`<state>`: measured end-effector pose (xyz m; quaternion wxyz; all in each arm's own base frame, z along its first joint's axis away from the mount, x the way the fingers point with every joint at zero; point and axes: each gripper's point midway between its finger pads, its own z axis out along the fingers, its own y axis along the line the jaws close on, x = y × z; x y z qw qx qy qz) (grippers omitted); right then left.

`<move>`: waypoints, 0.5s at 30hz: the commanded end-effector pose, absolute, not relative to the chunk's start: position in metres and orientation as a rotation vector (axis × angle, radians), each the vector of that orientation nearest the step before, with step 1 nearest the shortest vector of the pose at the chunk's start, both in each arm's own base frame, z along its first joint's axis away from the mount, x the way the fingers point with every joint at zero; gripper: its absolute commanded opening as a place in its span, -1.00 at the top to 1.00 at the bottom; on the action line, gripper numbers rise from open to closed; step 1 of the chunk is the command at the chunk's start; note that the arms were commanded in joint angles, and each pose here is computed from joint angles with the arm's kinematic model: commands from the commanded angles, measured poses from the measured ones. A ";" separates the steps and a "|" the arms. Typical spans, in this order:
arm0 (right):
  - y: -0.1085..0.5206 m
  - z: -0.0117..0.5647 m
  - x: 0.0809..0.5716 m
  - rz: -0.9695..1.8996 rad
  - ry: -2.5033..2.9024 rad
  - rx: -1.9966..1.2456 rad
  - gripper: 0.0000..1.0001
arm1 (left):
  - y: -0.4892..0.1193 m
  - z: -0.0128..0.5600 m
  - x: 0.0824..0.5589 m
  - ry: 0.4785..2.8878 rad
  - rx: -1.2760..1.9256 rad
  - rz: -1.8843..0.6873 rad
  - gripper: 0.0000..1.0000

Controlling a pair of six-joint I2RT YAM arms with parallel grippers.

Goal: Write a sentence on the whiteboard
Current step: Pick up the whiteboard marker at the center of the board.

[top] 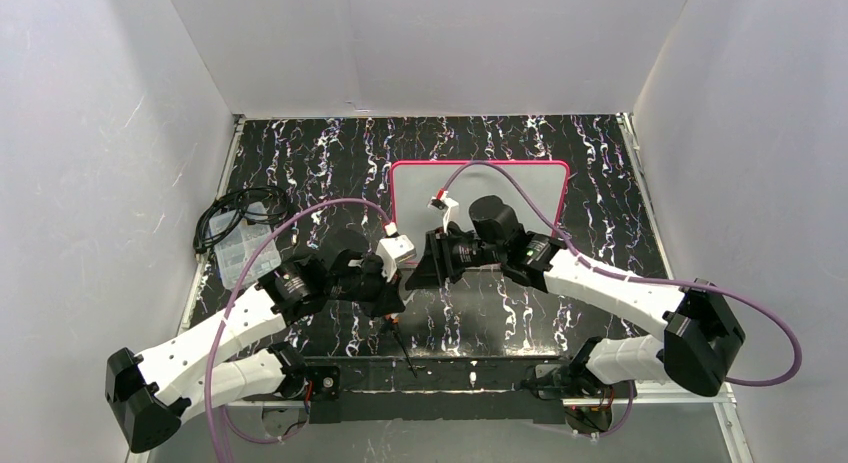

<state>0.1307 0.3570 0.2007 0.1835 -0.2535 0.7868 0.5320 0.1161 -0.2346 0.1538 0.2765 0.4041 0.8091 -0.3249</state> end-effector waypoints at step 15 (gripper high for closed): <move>0.374 0.197 0.111 1.525 2.207 -0.827 0.36 | -0.237 0.162 0.115 2.119 1.105 -0.879 1.00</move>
